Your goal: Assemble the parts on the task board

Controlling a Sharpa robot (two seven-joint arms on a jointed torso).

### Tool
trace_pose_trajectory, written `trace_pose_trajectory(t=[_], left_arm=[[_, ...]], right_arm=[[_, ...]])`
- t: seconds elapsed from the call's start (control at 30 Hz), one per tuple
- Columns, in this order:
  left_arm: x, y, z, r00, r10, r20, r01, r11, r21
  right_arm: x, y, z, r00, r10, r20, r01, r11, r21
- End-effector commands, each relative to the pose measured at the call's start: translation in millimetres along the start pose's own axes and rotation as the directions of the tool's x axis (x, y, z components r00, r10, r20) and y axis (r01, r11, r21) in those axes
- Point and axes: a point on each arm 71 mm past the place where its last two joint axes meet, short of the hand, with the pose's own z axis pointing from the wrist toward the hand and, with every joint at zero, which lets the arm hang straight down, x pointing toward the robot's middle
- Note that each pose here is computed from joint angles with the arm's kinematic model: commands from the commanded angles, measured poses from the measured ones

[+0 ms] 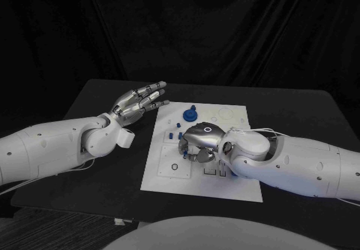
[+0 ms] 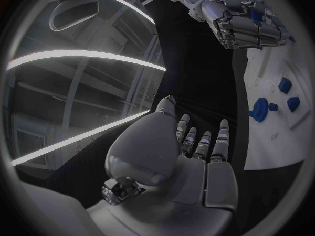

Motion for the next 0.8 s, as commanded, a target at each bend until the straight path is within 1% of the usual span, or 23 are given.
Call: trace_pose_trajectory(t=[0.03,0.33,0.8], left_arm=[[1.4,-0.1,0.5,1.0,-0.017,-0.01,0.017,1.0,0.011],[1.4,1.4,0.5,1.0,-0.021,-0.014,0.021,1.0,0.002],[0.7,3.7,-0.3,1.0,-0.024,-0.014,0.024,1.0,-0.008]], right_arm=[[2.0,0.8,-0.3,1.0,-0.003,-0.01,0.003,1.0,0.012],[3.8,2.3,-0.7,1.0,0.002,-0.01,-0.002,1.0,0.01],[8.9,0.6,-0.5,0.999,0.005,-0.032,-0.005,1.0,0.02]])
